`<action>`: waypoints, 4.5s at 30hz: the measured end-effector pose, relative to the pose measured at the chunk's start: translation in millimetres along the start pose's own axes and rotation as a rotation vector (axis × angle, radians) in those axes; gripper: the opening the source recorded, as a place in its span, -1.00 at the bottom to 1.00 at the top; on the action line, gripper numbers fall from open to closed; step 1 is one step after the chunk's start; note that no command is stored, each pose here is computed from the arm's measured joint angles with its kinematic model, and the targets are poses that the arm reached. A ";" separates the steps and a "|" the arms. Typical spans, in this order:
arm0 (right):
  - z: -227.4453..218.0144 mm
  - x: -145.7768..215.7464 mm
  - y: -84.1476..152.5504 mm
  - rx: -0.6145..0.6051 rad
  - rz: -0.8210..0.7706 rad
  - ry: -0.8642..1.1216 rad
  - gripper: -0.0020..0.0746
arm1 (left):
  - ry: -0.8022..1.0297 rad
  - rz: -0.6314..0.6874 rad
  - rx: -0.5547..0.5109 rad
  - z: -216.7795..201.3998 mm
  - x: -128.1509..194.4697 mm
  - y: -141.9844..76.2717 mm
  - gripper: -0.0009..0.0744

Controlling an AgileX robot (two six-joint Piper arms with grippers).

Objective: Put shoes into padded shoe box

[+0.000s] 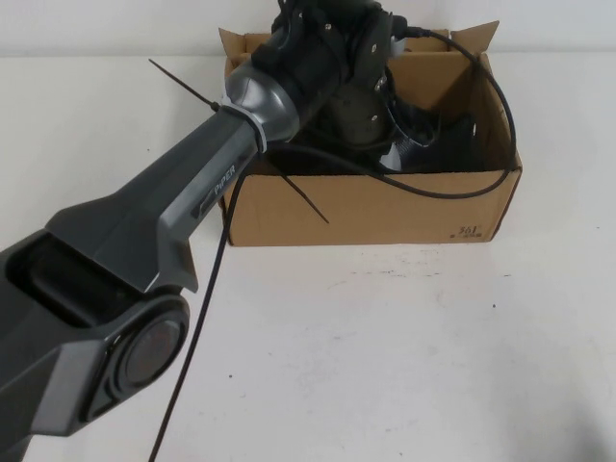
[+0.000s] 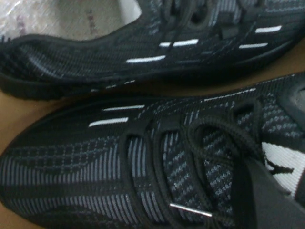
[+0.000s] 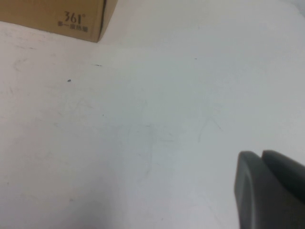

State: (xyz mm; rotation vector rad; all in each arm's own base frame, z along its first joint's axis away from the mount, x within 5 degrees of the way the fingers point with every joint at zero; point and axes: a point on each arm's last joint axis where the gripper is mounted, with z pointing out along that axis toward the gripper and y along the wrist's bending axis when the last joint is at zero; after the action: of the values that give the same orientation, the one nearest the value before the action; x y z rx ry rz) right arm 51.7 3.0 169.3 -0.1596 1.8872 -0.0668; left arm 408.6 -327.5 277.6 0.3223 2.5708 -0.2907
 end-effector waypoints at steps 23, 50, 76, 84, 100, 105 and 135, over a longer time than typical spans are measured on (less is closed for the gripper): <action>0.0 0.0 0.0 0.000 0.000 0.000 -0.97 | -0.088 0.192 0.099 -51.6 -12.7 -6.6 0.37; 0.0 0.0 0.0 0.000 0.000 0.000 -0.97 | -0.045 0.359 -0.009 -129.4 31.3 15.7 -0.73; 0.0 0.0 0.0 0.000 0.000 0.000 -0.97 | -0.422 0.327 0.096 -220.4 189.6 102.2 -0.98; 0.0 0.0 0.0 0.000 0.000 0.000 -0.97 | -0.442 0.362 0.076 -220.0 192.9 105.2 -0.99; 0.0 0.0 0.0 0.000 0.000 0.000 -0.97 | -1.175 0.326 -0.056 -224.1 317.4 185.7 -0.99; 0.0 0.0 0.0 0.000 0.000 0.000 -0.97 | -1.258 0.232 -0.202 -218.4 352.2 203.6 -0.99; 0.0 0.0 0.0 0.000 0.000 0.000 -0.97 | -0.705 0.069 -0.301 -167.5 407.3 221.4 -0.99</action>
State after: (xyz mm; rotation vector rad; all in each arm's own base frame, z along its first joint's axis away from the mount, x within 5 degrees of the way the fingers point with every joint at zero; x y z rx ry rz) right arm 51.7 3.0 169.3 -0.1596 1.8872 -0.0668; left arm 52.6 -3.5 171.5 0.1559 1.8660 0.0180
